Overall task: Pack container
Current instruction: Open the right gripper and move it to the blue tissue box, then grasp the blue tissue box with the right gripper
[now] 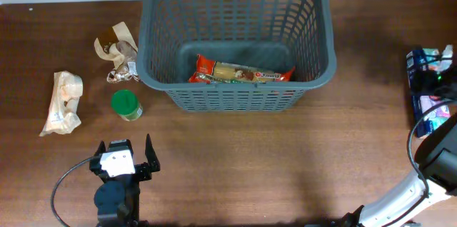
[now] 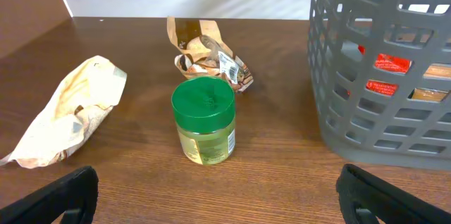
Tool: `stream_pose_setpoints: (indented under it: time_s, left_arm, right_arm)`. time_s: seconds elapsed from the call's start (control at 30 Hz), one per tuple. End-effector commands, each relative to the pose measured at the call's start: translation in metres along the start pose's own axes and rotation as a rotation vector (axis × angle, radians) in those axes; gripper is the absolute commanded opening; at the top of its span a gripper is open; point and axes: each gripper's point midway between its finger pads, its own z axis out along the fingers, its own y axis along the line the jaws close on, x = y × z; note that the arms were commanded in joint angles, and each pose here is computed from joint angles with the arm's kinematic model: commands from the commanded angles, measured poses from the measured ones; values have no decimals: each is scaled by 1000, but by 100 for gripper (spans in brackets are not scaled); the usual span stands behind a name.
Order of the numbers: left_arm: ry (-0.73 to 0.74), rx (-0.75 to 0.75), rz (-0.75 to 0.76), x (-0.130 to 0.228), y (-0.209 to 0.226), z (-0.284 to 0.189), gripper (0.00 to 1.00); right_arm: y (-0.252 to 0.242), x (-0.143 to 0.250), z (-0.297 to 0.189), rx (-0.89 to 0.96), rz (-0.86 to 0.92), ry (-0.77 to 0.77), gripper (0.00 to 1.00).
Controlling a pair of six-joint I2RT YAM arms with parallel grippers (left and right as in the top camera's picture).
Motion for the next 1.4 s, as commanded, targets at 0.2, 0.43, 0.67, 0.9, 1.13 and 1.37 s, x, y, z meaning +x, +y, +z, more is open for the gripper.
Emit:
stream_pose_setpoints:
  time_s: [0.2,0.43,0.67,0.9,1.13,1.37]
  left_arm:
    - [-2,12,17,1,-2,0,99]
    - [-2,12,17,1,-3,0,99]
    - [-2,12,17,1,-2,0,99]
    - [-2,12,17,1,-2,0,99]
    - [-2,12,17,1,-3,0,99]
    - [-2,12,17,1,-2,0,99]
  right_arm:
    - [16,30,43,-27,32,27,99]
    - [17,33,45,-29,30,32,99]
    - [17,32,46,-27,31,28,41]
    - [16,30,46,-26,33,22,19]
    - [19,29,46,-40,37,15,4]
    - [33,19,40,-126,36,-20,4]
